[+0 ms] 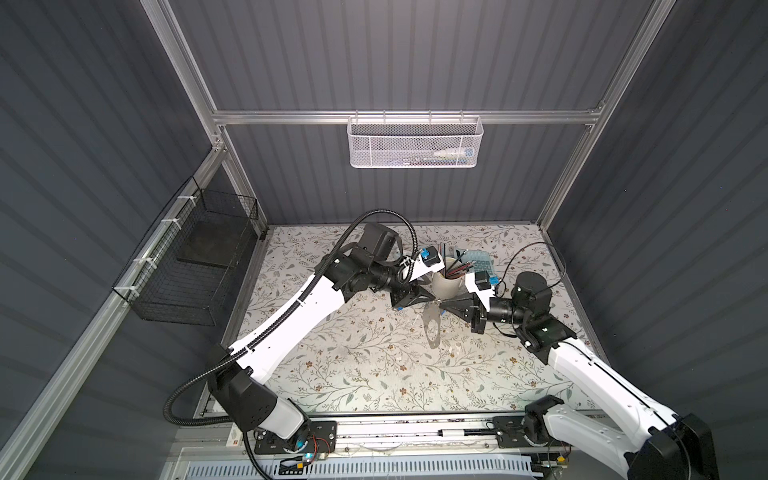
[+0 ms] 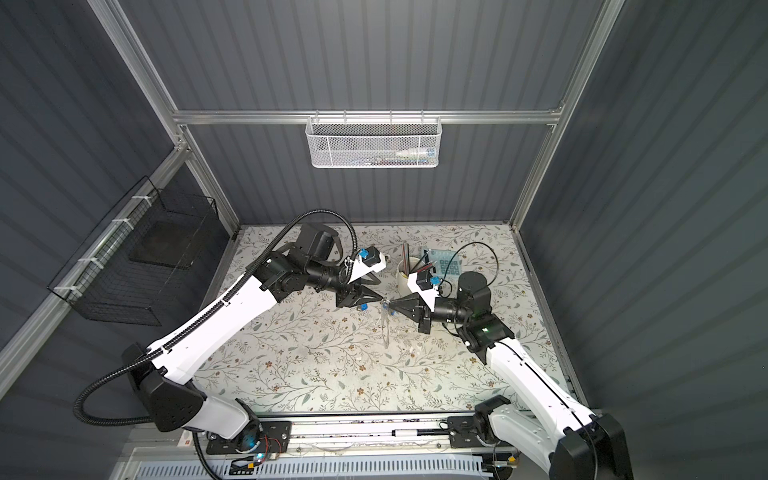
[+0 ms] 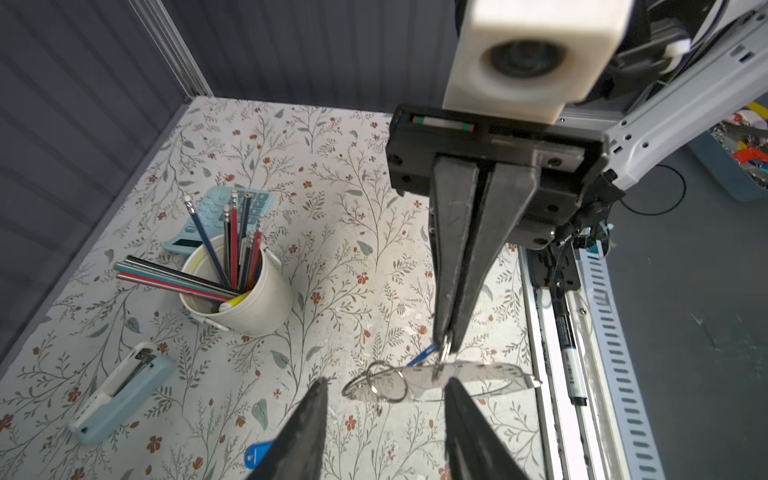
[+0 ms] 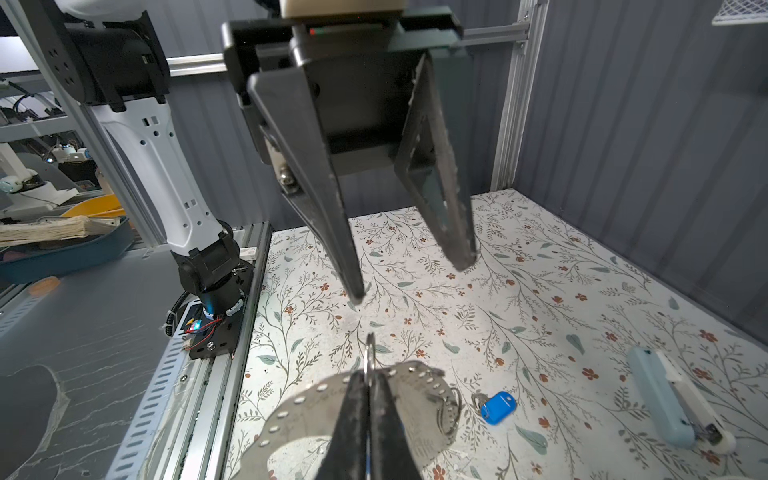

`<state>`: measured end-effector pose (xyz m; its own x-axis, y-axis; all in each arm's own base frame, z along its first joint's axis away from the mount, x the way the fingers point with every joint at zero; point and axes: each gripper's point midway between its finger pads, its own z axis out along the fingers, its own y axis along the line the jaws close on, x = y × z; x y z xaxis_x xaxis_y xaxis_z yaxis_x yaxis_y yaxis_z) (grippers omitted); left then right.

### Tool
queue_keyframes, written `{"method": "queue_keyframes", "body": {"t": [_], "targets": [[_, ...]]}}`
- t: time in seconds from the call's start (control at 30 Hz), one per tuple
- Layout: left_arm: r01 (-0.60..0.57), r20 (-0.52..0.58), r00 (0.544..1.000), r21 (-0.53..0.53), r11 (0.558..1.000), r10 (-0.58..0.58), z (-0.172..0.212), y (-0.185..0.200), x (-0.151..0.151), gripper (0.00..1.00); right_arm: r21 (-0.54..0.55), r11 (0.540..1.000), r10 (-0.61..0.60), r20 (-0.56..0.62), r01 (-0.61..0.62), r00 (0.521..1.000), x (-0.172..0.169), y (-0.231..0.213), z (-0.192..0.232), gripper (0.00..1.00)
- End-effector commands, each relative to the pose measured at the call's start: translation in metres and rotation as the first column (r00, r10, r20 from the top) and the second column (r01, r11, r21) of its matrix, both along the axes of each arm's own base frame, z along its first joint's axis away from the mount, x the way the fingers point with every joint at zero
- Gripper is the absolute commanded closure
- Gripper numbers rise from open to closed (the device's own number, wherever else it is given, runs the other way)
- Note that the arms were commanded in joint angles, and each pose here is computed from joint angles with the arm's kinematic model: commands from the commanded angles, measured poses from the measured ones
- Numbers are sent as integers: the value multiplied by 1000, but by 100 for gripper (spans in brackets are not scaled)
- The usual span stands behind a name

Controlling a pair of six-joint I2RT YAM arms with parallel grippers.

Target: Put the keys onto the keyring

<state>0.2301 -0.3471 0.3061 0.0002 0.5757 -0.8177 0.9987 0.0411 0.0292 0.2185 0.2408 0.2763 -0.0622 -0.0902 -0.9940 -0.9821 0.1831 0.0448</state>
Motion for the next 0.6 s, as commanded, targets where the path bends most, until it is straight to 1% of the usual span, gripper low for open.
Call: {"method": "queue_keyframes", "body": {"t": [0.0,0.33,0.57], "targets": [[41,8,999,56,998,-41,1,4,-9,57,6,999,34,46,-34,998,-4,3,11,100],[52,3,999,78,996,-53,-1,-6,-11,67,11,999,38,25,-39,999,-1,4,9,100],[59,-3,998,103,993,-59,-6,-10,-10,71,17,999,39,22,-39,999,-2,4,10,100]]}}
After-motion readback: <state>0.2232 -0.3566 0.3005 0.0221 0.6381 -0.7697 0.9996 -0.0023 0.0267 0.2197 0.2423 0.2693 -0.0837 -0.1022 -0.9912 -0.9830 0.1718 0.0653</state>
